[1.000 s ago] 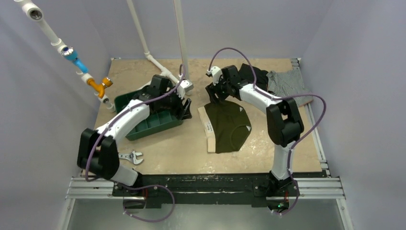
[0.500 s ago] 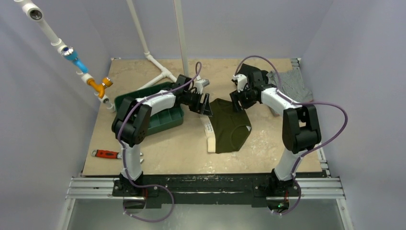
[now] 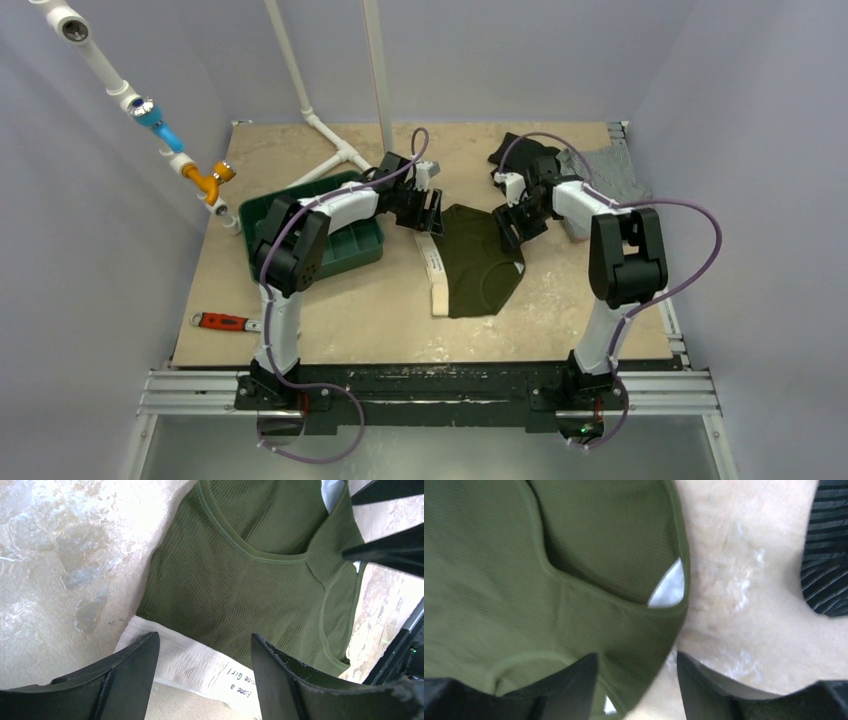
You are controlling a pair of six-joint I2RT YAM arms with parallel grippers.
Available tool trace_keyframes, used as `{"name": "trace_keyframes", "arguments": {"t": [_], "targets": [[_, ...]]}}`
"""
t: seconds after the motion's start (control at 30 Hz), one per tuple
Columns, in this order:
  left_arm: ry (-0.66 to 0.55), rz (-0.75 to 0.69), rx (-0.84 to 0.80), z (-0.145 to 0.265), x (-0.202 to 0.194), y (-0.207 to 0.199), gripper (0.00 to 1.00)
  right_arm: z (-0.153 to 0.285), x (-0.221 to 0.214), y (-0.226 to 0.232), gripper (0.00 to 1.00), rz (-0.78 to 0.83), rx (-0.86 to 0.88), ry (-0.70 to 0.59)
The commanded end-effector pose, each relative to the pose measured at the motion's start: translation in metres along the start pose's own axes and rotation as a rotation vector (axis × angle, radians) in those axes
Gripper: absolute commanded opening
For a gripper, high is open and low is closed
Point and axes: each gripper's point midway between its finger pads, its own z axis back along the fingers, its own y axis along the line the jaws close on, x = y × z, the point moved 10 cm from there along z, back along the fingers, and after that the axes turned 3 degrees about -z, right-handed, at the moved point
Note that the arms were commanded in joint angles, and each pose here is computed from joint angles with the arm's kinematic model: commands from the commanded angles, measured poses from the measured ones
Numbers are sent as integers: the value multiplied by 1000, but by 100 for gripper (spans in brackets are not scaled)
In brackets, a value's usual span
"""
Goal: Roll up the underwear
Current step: Flatten out the underwear at the center of the board.
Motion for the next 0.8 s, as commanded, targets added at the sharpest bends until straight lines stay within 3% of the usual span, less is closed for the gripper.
{"name": "trace_keyframes", "arguments": {"t": [0.0, 0.33, 0.6, 0.77], "targets": [[-6, -18, 75, 5, 7, 3, 66, -6, -5, -14, 59, 0, -19, 54], [6, -48, 117, 10, 4, 5, 66, 10, -5, -23, 58, 15, -72, 34], [-16, -110, 22, 24, 10, -11, 71, 54, -9, 6, 58, 152, 51, -114], [-20, -179, 9, 40, 4, -18, 74, 60, -30, 19, 58, 233, 53, -104]]}}
